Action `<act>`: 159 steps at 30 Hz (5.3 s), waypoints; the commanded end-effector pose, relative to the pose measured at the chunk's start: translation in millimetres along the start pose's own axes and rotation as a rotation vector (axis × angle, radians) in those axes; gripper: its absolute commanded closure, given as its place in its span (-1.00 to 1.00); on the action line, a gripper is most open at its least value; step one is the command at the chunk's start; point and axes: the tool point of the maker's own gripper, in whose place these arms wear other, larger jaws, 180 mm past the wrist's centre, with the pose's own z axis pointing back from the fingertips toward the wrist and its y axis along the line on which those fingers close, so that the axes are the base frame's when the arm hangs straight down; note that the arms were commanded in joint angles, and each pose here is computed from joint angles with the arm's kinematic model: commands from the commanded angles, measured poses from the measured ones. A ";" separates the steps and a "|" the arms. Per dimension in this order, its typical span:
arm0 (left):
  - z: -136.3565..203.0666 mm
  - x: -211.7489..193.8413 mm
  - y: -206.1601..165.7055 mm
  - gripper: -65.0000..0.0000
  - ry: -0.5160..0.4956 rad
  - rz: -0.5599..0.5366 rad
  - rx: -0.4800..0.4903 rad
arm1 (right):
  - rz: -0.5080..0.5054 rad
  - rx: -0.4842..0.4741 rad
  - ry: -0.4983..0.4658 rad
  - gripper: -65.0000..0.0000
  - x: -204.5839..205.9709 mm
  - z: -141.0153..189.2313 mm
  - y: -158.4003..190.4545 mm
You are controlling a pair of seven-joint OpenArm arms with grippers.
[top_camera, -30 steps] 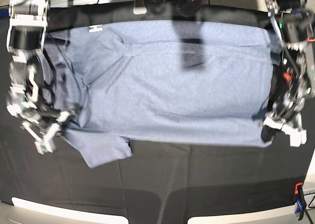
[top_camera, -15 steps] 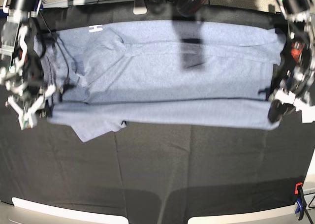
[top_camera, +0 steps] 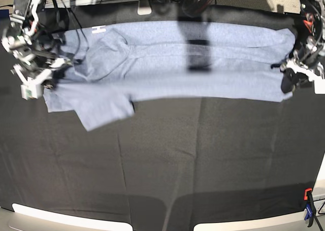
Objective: Layout the t-shirt on the table in an organized manner, then fold the t-shirt properly
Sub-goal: 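Lift the hem edges with both grippers and fold toward the collar, then release the folded edge and smooth the fold with the right gripper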
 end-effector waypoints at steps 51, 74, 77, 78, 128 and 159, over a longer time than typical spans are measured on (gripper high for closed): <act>12.0 -22.0 13.5 0.13 0.125 -0.082 0.056 | -0.001 0.272 0.335 0.09 67.9 -107.1 47.1; 12.0 -22.0 13.5 0.13 0.125 -0.082 0.056 | 0.260 0.300 0.325 1.00 75.3 -99.3 91.5; 12.1 -21.9 13.6 0.13 0.125 -0.082 0.057 | 0.328 0.294 0.239 1.00 85.7 -77.4 103.4; 12.0 -22.0 13.5 0.13 0.125 -0.082 0.056 | 0.351 0.295 0.215 1.00 86.2 -68.3 108.5; 14.4 -28.3 22.4 0.13 0.160 -0.097 0.103 | 0.266 0.567 -0.030 0.34 44.1 77.4 165.4; 22.5 -71.6 10.0 1.00 0.313 0.025 -0.041 | 0.212 0.370 -0.090 0.34 64.7 78.6 99.9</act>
